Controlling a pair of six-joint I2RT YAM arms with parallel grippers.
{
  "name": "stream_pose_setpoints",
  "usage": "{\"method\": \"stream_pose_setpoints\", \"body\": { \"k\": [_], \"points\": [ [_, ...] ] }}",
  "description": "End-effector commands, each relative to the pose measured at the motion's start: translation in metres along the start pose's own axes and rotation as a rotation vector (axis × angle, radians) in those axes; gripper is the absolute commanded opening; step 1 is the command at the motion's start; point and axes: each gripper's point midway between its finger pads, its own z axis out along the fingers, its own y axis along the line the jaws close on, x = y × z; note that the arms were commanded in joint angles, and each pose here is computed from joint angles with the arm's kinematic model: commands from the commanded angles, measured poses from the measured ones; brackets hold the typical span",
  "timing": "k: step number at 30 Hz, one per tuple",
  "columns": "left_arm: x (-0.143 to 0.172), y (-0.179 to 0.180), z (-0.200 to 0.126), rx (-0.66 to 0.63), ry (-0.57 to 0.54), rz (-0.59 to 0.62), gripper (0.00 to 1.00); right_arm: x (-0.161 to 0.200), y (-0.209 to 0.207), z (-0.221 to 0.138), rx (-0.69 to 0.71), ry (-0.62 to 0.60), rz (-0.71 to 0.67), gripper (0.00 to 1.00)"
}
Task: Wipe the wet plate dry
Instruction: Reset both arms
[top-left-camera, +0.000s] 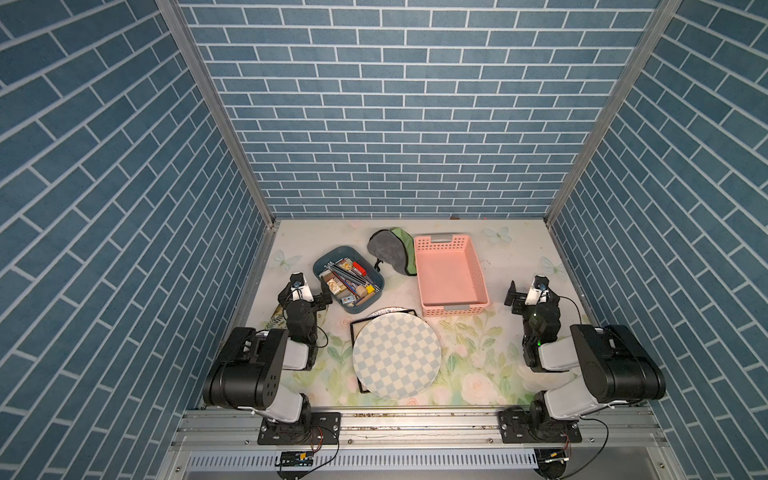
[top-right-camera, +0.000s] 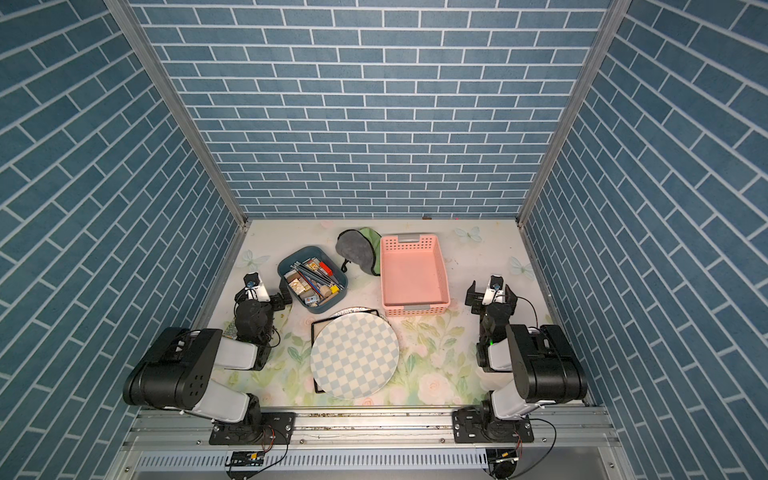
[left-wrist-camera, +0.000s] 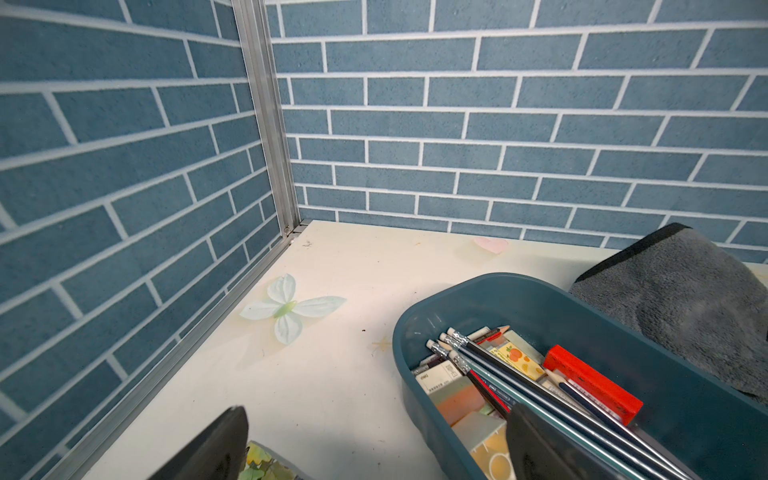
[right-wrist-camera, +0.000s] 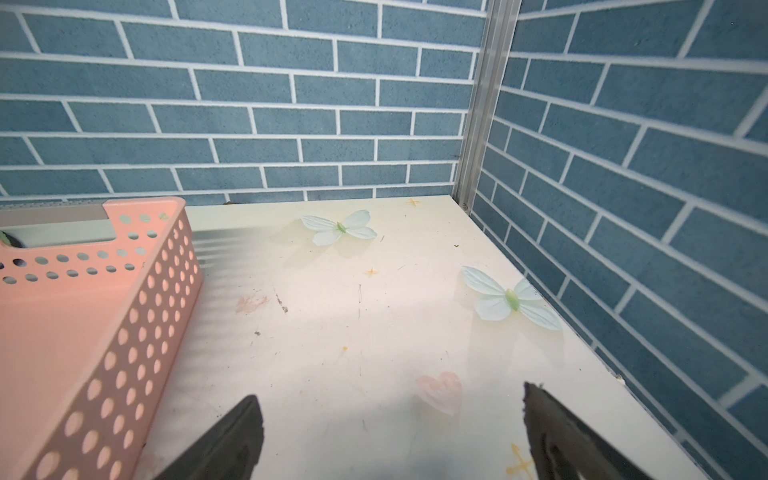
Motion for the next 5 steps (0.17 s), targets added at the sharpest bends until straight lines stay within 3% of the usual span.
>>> {"method": "stream_pose_setpoints", "body": {
  "k": [1,5],
  "points": [
    [-0.0042,0.0008,-0.0008,0.004,-0.018,0.003,1.00,-0.0102,0.0008,0.0040,0.004,-0.031,-0.014,1.00],
    [-0.0040,0.0008,-0.0008,0.004,-0.018,0.003,1.00,-0.0121,0.0004,0.0010,0.004,-0.044,-0.011,1.00]
  ]
}}
